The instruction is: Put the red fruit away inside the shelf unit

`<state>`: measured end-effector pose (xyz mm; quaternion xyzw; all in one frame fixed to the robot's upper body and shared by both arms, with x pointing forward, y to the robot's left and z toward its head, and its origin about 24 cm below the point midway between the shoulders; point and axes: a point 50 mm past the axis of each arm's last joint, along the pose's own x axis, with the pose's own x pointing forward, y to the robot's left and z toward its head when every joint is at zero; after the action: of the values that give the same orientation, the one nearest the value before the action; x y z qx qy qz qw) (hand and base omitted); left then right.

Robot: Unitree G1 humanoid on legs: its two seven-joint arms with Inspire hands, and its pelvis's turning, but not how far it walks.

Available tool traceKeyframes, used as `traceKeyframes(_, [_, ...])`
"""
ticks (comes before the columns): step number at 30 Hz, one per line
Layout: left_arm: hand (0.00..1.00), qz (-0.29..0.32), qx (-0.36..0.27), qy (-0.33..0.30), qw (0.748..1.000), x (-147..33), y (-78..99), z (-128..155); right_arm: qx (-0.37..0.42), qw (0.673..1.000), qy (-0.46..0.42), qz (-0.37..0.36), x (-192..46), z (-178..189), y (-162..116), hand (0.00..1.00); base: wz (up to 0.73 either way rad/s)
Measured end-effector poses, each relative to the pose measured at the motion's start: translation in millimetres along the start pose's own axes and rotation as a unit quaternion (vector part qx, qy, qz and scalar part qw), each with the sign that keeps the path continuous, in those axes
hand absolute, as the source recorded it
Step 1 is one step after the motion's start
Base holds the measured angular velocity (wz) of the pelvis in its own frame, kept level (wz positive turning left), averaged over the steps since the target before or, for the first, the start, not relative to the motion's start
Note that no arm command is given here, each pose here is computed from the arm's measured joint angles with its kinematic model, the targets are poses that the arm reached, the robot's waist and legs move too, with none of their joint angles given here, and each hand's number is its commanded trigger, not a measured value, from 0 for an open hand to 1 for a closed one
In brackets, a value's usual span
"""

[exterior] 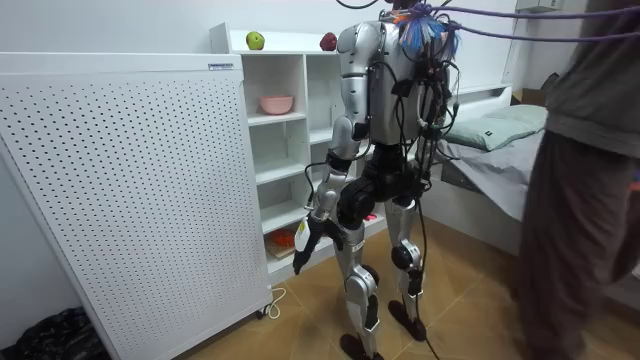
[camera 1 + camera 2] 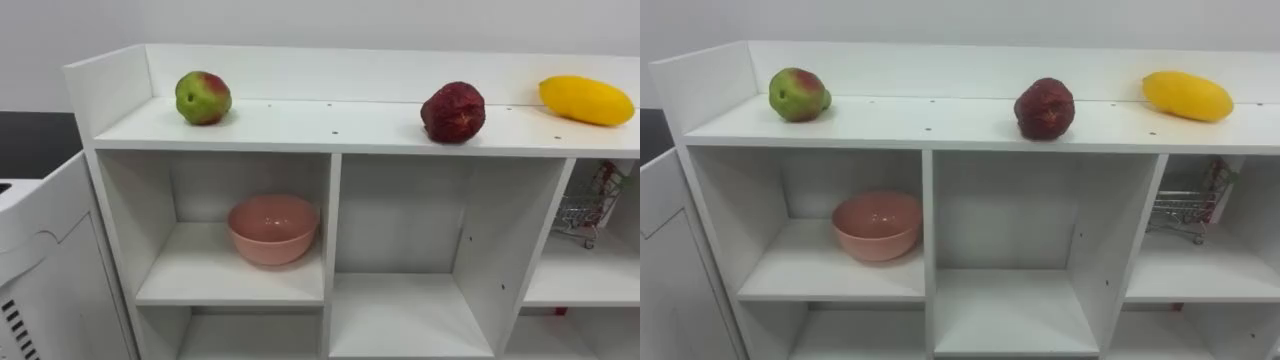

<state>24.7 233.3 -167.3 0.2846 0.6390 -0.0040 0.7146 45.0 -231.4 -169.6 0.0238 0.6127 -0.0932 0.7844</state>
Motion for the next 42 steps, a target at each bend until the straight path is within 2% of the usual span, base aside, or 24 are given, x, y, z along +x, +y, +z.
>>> traceKeyframes(6, [0.00, 0.002, 0.001, -0.002, 1.000, 0.0, 0.3, 0.6, -0.004, 1.000, -0.002, -0.010, 0.1, 0.9, -0.8, 0.00, 0.00])
traceKeyframes(11, [0.00, 0.022, -0.001, -0.002, 1.000, 0.2, 3.2, 0.8, 0.051, 0.998, 0.007, -0.041, -1.0, -6.8, -4.8, 0.00, 0.00])
traceKeyframes(16, [0.00, 0.039, -0.014, 0.006, 0.999, -0.1, 5.9, -3.6, 0.188, 0.979, 0.011, -0.079, -2.4, -12.2, -12.0, 0.00, 0.00])
traceKeyframes(19, [0.00, 0.049, -0.032, 0.002, 0.998, 0.1, 10.8, -3.6, 0.289, 0.952, 0.000, -0.103, -3.0, -8.1, -19.8, 0.00, -0.01])
traceKeyframes(21, [0.00, 0.054, -0.041, -0.001, 0.998, 0.0, 12.8, -5.5, 0.359, 0.925, -0.026, -0.121, -2.8, 8.9, -26.3, 0.00, -0.12])
traceKeyframes(25, [0.00, 0.065, -0.050, -0.011, 0.997, 0.0, 17.8, -2.7, 0.400, 0.899, -0.103, -0.143, -8.1, 54.3, -37.8, 0.00, -0.06])
traceKeyframes(28, [0.00, 0.072, -0.050, -0.007, 0.996, -0.5, 18.3, -6.6, 0.400, 0.881, -0.201, -0.153, -25.2, 110.3, -46.8, 0.00, -0.07])
traceKeyframes(30, [0.00, 0.077, -0.054, -0.009, 0.996, -1.1, 20.7, -7.9, 0.379, 0.863, -0.292, -0.162, -49.9, 153.4, -53.7, 0.00, 0.00])
traceKeyframes(31, [0.00, 0.079, -0.054, -0.010, 0.995, -1.9, 21.2, -9.2, 0.376, 0.856, -0.312, -0.166, -56.5, 161.1, -56.0, 0.00, 0.04])
traceKeyframes(33, [0.00, 0.082, -0.052, -0.007, 0.995, -3.1, 21.1, -14.9, 0.367, 0.826, -0.385, -0.188, -84.1, 188.1, -62.8, 0.00, 0.00])
traceKeyframes(36, [0.00, 0.078, -0.045, -0.003, 0.996, -4.2, 17.1, -18.7, 0.329, 0.795, -0.455, -0.232, -113.5, 211.3, -64.2, 0.00, 0.00])
traceKeyframes(42, [0.00, 0.080, -0.036, -0.016, 0.996, -4.6, 16.7, -12.9, 0.302, 0.732, -0.556, -0.252, -160.9, 244.4, -61.8, 0.00, -0.03])
